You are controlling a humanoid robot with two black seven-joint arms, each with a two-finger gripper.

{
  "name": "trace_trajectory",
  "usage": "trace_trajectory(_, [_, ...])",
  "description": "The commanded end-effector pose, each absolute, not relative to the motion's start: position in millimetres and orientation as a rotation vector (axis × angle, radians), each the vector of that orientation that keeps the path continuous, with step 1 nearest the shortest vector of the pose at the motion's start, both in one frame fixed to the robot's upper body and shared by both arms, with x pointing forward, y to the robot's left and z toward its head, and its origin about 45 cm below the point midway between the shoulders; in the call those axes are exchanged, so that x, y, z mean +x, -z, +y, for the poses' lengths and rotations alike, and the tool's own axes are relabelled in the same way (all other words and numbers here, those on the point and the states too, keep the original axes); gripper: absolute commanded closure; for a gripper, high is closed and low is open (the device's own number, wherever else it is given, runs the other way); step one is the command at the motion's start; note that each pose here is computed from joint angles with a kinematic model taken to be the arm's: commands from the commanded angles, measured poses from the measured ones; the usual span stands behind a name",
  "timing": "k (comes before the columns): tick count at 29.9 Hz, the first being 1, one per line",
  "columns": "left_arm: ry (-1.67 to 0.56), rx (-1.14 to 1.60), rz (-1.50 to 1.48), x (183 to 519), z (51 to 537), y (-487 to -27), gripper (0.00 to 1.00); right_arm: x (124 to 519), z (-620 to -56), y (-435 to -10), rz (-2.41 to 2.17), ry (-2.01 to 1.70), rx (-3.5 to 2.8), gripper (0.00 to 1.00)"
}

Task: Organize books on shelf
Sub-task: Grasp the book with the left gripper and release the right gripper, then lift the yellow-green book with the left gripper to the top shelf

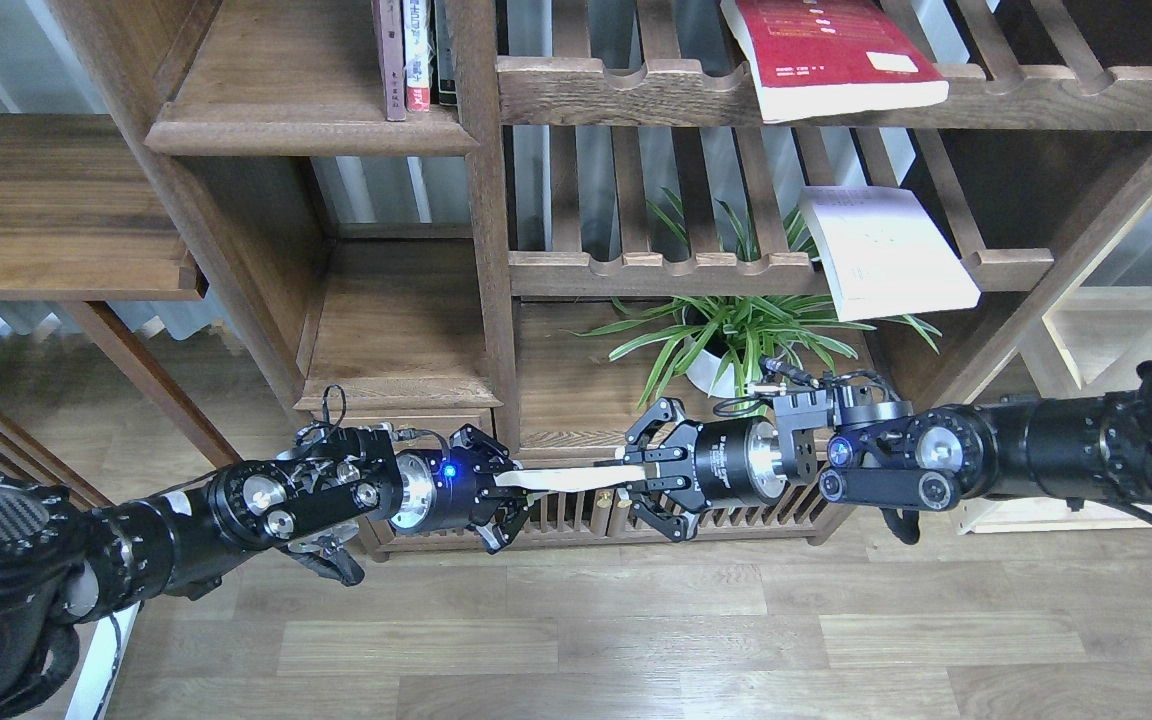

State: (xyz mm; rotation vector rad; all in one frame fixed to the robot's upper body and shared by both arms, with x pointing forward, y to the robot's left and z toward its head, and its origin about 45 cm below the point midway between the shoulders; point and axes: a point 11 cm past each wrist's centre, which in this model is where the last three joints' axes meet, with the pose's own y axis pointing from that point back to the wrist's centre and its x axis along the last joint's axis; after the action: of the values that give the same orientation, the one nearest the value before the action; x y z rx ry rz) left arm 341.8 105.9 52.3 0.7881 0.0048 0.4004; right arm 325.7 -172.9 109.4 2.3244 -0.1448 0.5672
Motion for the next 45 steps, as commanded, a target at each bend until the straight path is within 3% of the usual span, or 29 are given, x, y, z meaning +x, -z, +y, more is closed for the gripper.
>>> trace_trajectory(1, [-0.413, 0.77, 0.078, 336, 105, -48, 0.93, 326, -176, -107, -0.168, -0.532, 2.329, 0.8])
trace_trajectory(5, [-0.423, 0.762, 0.107, 332, 105, -45, 0.92, 342, -187, -108, -0.319, -0.461, 2.328, 0.41])
trace_trajectory(7, [-0.421, 0.749, 0.107, 331, 104, -45, 0.92, 352, -199, -110, -0.373, -0.462, 2.304, 0.0])
trace_trajectory(15, [-0.446, 0.635, 0.145, 337, 84, -64, 0.91, 375, -312, -126, -0.605, -0.372, 2.134, 0.0])
trace_trajectory(20, [-0.442, 0.498, 0.185, 335, 59, -91, 0.91, 360, -395, -137, -0.782, -0.272, 2.034, 0.0])
trace_trajectory(30, [-0.54, 0.422, 0.154, 345, 162, -163, 0.91, 293, -506, -136, -1.009, -0.139, 1.837, 0.0])
trace_trajectory(41, [-0.669, 0.416, 0.11, 325, 277, -245, 0.9, 220, -541, -96, -1.066, -0.067, 1.678, 0.0])
trace_trajectory(45, [-0.737, 0.377, 0.117, 326, 312, -279, 0.9, 215, -545, -93, -1.097, -0.105, 1.632, 0.0])
